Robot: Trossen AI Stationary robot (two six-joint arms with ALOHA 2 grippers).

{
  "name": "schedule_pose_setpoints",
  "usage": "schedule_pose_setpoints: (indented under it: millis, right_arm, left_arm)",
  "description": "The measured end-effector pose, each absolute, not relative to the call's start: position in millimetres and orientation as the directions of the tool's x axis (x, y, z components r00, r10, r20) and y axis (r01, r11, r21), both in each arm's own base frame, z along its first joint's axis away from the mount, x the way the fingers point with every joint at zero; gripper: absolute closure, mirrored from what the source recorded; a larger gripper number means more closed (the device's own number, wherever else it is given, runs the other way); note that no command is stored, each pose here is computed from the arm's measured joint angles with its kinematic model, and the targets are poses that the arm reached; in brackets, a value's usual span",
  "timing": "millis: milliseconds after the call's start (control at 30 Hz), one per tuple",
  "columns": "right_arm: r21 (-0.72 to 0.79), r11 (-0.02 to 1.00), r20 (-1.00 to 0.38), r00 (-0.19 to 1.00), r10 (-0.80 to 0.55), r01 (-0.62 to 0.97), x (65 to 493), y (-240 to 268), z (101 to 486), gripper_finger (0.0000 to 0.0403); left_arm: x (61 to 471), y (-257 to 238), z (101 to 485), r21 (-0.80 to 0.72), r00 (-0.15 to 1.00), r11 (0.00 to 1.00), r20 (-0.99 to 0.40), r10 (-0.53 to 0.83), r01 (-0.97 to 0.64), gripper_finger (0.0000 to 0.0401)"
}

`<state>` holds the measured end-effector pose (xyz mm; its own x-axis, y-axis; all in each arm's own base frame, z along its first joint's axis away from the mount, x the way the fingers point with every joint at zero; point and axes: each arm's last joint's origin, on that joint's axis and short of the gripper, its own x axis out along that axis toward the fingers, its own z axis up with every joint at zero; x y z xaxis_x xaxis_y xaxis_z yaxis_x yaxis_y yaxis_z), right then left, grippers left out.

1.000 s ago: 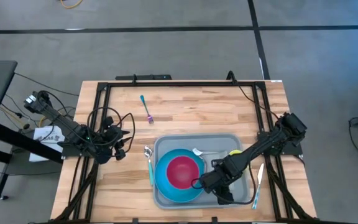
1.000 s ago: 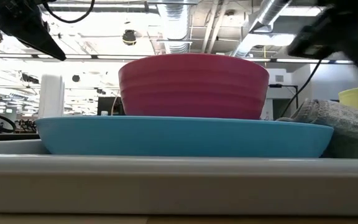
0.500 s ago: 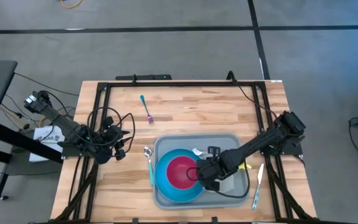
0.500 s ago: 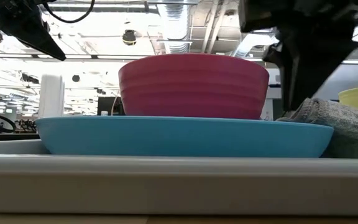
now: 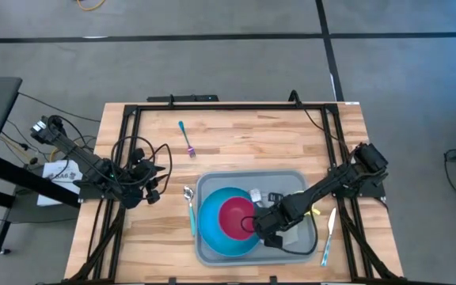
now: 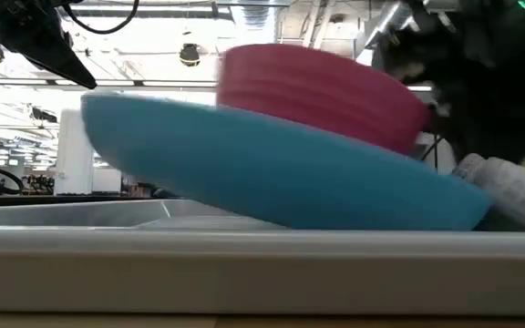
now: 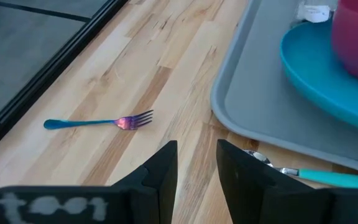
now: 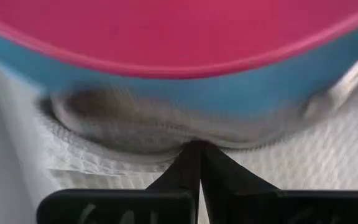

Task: Set up tray
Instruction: Put the gray table napkin to the right of the blue plate on the gray tray

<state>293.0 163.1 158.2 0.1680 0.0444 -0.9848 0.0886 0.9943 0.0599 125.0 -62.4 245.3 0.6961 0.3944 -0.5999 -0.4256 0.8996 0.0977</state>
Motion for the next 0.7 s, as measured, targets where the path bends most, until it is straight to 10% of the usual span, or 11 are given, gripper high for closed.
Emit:
schedule_pose_setpoints:
  millis: [700]
  right_arm:
    - [0.157, 0.987, -0.987, 0.041, 0.157, 0.012, 270, 190, 142, 0.0402]
  left_arm:
    - [125, -62, 245, 0.096, 0.697, 0.895, -0.594, 0.402, -0.435, 0.0298]
